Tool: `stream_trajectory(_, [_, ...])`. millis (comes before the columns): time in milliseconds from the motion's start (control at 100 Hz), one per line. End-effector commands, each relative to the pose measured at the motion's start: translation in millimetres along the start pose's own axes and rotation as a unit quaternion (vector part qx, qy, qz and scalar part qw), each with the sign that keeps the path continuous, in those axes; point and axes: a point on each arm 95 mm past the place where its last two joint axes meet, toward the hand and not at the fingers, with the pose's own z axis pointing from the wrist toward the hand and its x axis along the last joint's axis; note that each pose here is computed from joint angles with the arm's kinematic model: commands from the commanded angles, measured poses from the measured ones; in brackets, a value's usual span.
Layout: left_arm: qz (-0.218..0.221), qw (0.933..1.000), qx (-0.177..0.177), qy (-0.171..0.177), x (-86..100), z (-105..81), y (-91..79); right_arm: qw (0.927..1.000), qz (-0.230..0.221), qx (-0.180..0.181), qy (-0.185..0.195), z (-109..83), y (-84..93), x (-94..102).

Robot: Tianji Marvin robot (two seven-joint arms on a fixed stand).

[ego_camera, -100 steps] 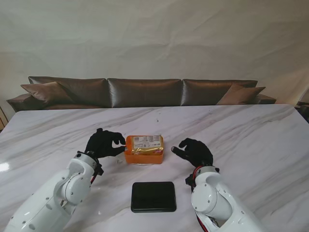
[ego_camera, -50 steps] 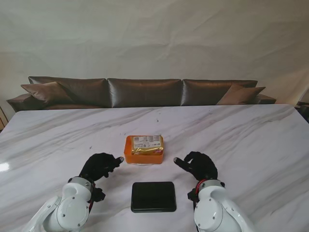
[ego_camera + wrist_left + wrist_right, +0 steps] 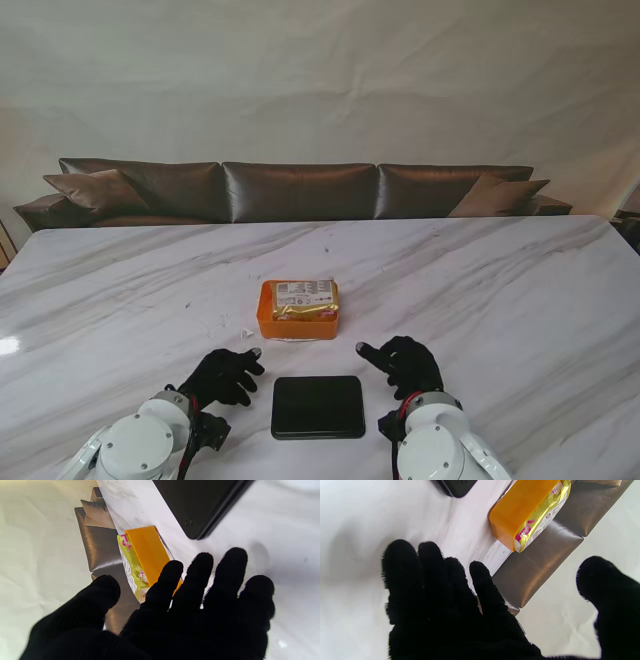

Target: Refill a tissue box and feed the first sheet

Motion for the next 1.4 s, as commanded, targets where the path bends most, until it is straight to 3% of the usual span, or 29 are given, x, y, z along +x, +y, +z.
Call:
stream_trajectory(0, [-0.008, 0.9998, -0.019, -0.005, -6.4, -2.0, 7.1, 0.9998, 0.008, 0.017, -0.009, -5.6, -8.4, -1.6])
stream_trajectory(290, [-0.106, 0.9926, -0.054, -0.025, -16.1, -2.5, 14.5, 0.9986, 0.031, 0.037, -0.023, -11.7, -16.1, -5.1])
stream_trajectory(440, [-0.145, 0.9874, -0.042, -0.049, -14.4, -7.2, 19.0, 0.9978, 0.038, 0.044, -0.032, -11.6, -17.7, -7.9])
stream_trajectory(600, [-0.175, 0.9835, -0.026, -0.035, -2.3, -15.7, 20.9, 0.9975, 0.042, 0.045, -0.035, -10.2, -18.9, -9.5])
stream_trajectory(950, [-0.185, 0.9825, -0.016, -0.009, 34.5, -38.9, 16.9, 0.9969, 0.049, 0.049, -0.037, -6.1, -22.5, -11.4])
stream_trajectory(1080, [-0.238, 0.9707, -0.028, -0.018, 31.7, -39.2, 18.6, 0.9968, 0.051, 0.049, -0.037, -5.8, -22.4, -11.4])
stream_trajectory(1260, [-0.298, 0.9529, -0.025, -0.048, 9.5, -34.7, 19.9, 0.9966, 0.05, 0.052, -0.039, -5.7, -21.6, -12.9])
stream_trajectory(1390, [-0.305, 0.9497, -0.015, -0.069, -5.5, -33.2, 19.6, 0.9964, 0.05, 0.054, -0.042, -4.9, -21.8, -14.5])
